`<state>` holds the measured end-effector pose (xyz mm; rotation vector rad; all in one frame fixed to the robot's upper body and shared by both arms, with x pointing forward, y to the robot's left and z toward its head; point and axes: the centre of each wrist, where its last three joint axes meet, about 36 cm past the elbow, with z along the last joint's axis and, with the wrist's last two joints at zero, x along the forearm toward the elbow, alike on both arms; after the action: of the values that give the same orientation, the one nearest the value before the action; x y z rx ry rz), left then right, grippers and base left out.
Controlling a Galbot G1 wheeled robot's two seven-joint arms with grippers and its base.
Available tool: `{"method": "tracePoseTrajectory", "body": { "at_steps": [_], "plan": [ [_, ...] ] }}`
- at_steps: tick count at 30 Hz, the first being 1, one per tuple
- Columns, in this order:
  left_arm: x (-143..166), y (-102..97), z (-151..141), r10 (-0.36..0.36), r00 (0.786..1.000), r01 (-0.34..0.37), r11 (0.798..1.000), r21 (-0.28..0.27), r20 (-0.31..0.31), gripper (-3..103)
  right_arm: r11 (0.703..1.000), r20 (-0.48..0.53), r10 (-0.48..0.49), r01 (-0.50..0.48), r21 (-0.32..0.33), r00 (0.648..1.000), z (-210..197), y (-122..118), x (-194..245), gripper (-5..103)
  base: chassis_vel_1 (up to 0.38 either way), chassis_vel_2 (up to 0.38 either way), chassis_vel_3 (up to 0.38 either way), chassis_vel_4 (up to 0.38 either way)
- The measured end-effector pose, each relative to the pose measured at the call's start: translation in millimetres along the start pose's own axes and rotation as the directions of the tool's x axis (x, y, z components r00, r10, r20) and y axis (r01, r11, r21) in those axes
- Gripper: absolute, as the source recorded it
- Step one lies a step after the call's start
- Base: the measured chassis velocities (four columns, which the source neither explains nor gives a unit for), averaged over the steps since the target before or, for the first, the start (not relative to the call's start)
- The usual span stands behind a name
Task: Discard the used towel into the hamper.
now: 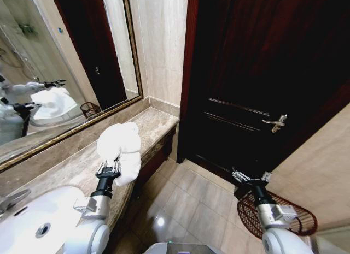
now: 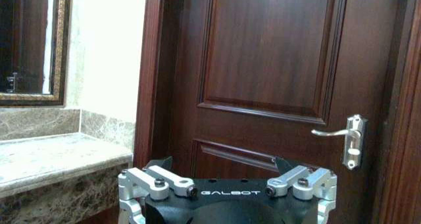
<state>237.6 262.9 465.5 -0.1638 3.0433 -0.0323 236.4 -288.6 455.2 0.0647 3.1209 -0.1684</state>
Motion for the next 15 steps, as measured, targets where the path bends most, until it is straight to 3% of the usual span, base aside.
{"method": "tracePoseTrajectory", "body": {
  "at_steps": [15],
  "plan": [
    [-1.5, -3.1, 1.1, 0.004, 1.0, -0.004, 1.0, 0.004, 0.002, 21, 1.0, 0.007, 0.008, -0.009, 0.012, 1.0, 7.0, -0.5, -2.0, 100, -0.007, -0.021, -0.016, 0.002]
  ]
}}
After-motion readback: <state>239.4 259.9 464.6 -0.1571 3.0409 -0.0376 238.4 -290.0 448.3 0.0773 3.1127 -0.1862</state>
